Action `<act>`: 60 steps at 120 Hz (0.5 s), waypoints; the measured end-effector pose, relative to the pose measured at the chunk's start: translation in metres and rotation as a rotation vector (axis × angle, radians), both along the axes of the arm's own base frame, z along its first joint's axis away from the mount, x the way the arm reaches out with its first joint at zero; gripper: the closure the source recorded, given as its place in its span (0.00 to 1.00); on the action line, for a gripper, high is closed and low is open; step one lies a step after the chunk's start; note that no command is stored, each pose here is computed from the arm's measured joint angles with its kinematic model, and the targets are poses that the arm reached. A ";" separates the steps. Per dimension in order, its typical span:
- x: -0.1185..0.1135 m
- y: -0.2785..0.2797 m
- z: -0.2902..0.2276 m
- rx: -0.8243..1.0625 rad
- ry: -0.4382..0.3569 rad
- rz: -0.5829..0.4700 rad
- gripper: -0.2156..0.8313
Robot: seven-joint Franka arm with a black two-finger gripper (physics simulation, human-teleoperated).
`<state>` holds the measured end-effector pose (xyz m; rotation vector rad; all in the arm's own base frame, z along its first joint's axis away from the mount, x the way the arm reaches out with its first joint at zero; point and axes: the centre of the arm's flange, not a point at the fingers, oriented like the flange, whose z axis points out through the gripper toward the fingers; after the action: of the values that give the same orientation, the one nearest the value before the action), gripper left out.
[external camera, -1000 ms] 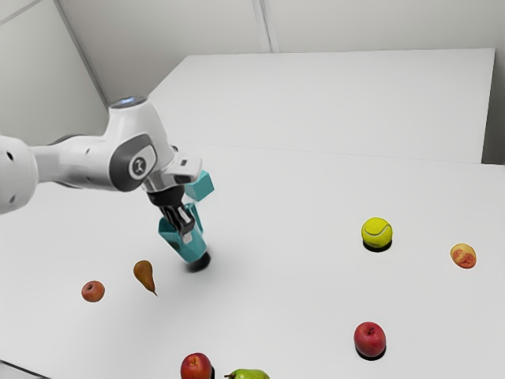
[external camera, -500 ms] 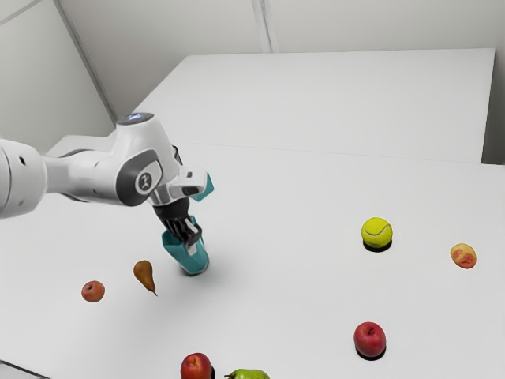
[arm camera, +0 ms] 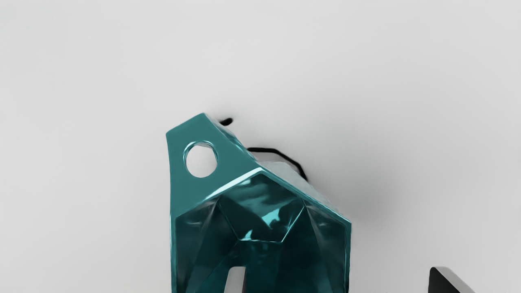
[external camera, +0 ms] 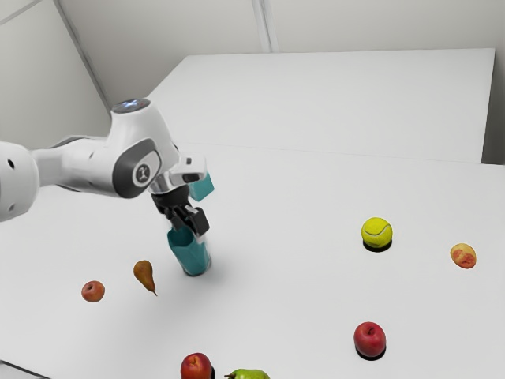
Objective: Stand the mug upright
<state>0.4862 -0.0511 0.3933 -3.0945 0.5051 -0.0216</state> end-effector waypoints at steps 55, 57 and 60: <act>0.065 -0.042 0.213 -0.001 -0.113 -0.026 0.22; 0.065 -0.045 0.218 0.006 -0.108 -0.029 0.22; 0.065 -0.049 0.224 0.016 -0.101 -0.031 0.22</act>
<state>0.5515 -0.0997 0.6172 -3.0500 0.5469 -0.1726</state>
